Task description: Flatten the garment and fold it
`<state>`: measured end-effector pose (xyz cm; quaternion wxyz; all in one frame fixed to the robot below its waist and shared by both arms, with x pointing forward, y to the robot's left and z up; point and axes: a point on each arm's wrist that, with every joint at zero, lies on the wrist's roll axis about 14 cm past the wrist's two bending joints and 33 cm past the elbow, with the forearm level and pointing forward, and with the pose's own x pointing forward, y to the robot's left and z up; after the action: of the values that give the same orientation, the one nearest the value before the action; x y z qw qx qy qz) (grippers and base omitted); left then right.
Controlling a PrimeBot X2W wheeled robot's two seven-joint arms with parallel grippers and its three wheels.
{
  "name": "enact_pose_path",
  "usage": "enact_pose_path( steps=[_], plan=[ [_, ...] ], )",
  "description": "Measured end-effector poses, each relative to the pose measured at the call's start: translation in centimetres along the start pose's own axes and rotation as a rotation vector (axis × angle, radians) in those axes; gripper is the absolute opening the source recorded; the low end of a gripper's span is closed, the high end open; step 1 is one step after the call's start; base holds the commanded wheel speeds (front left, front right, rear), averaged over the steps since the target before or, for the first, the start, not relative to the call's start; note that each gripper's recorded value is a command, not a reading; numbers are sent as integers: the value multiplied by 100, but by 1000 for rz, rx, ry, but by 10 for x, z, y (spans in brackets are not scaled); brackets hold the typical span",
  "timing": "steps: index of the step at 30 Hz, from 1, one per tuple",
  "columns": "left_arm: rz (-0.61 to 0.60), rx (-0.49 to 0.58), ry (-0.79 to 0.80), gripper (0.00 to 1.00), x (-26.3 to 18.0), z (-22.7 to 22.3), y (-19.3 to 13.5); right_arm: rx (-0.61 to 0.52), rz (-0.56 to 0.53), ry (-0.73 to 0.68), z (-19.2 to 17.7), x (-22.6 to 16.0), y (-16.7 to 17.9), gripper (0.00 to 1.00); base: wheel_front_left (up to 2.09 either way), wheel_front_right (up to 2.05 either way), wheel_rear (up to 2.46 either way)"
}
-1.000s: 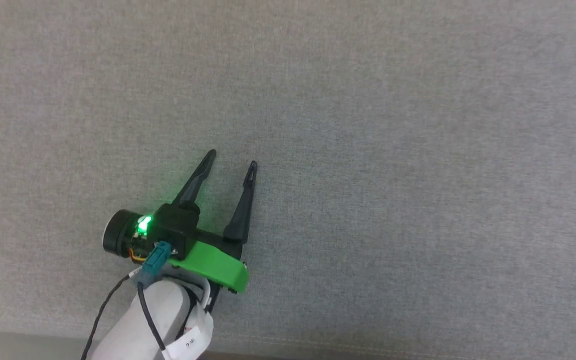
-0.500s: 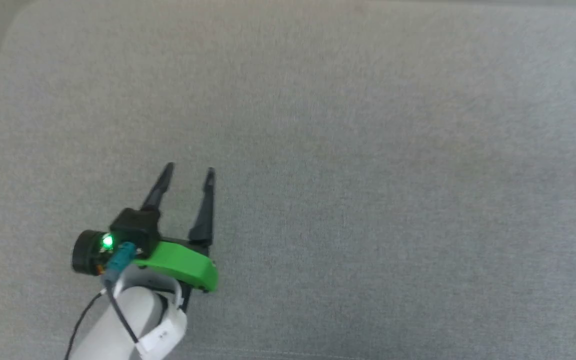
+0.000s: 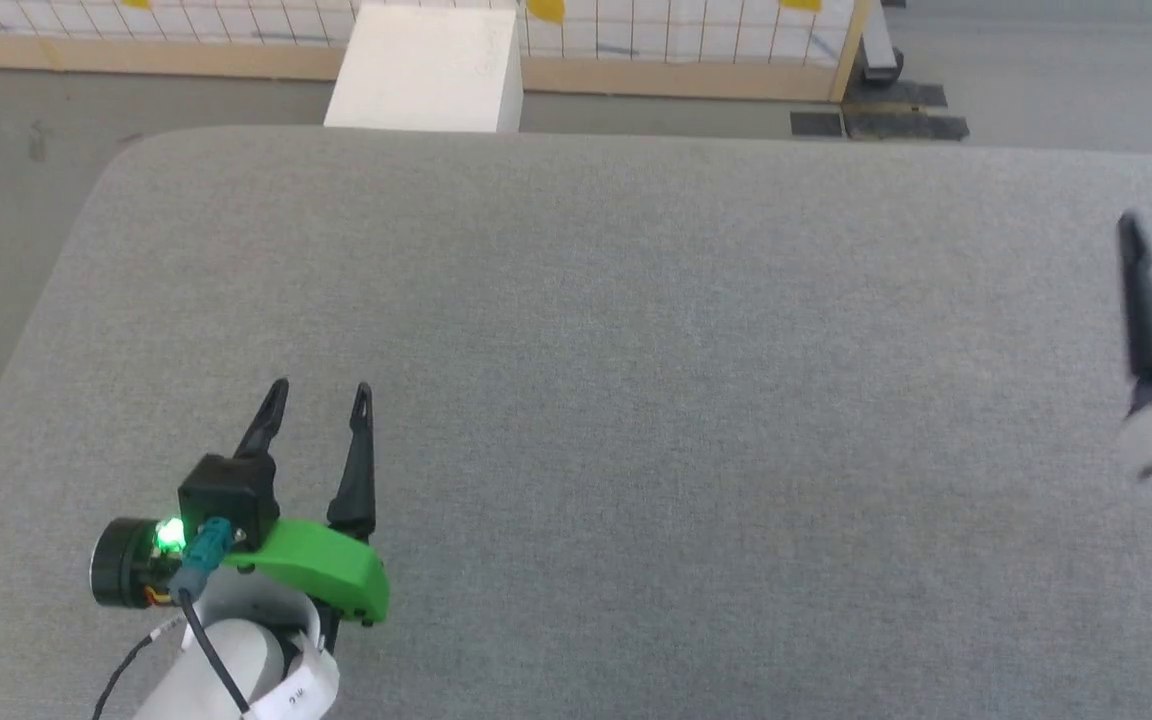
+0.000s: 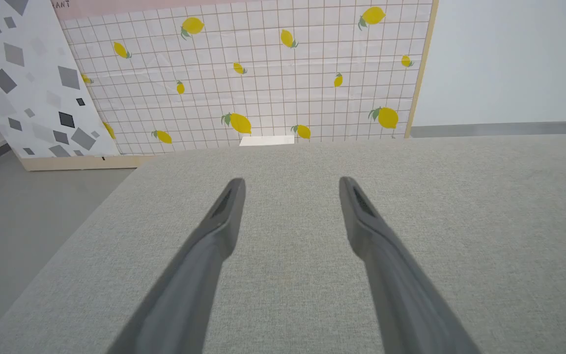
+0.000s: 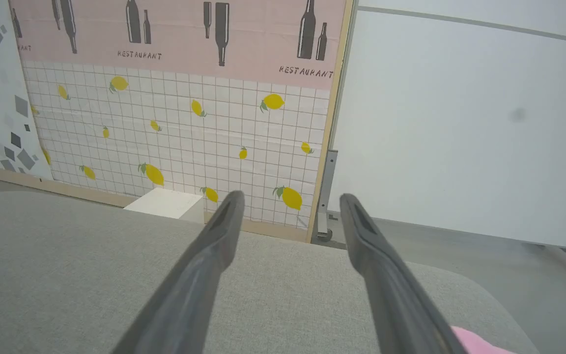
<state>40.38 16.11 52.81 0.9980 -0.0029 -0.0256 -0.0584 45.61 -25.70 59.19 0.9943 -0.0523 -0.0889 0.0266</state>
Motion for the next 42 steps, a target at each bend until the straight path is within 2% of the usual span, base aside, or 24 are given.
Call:
enact_pose_path(
  steps=[8, 15, 42],
  plan=[
    [-2, 7, 7, 100, -18, -2, -4, 105, -102, 21, -28, -57, 23, 100, 0, 0, 0],
    [-17, 35, 0, 100, -28, -5, -9, 98, -121, 72, -42, -89, 34, 100, 0, 0, 0],
    [-18, 42, 19, 100, -32, -13, -9, 102, -87, 95, -45, -94, 49, 100, 0, 0, 0]
  ],
)
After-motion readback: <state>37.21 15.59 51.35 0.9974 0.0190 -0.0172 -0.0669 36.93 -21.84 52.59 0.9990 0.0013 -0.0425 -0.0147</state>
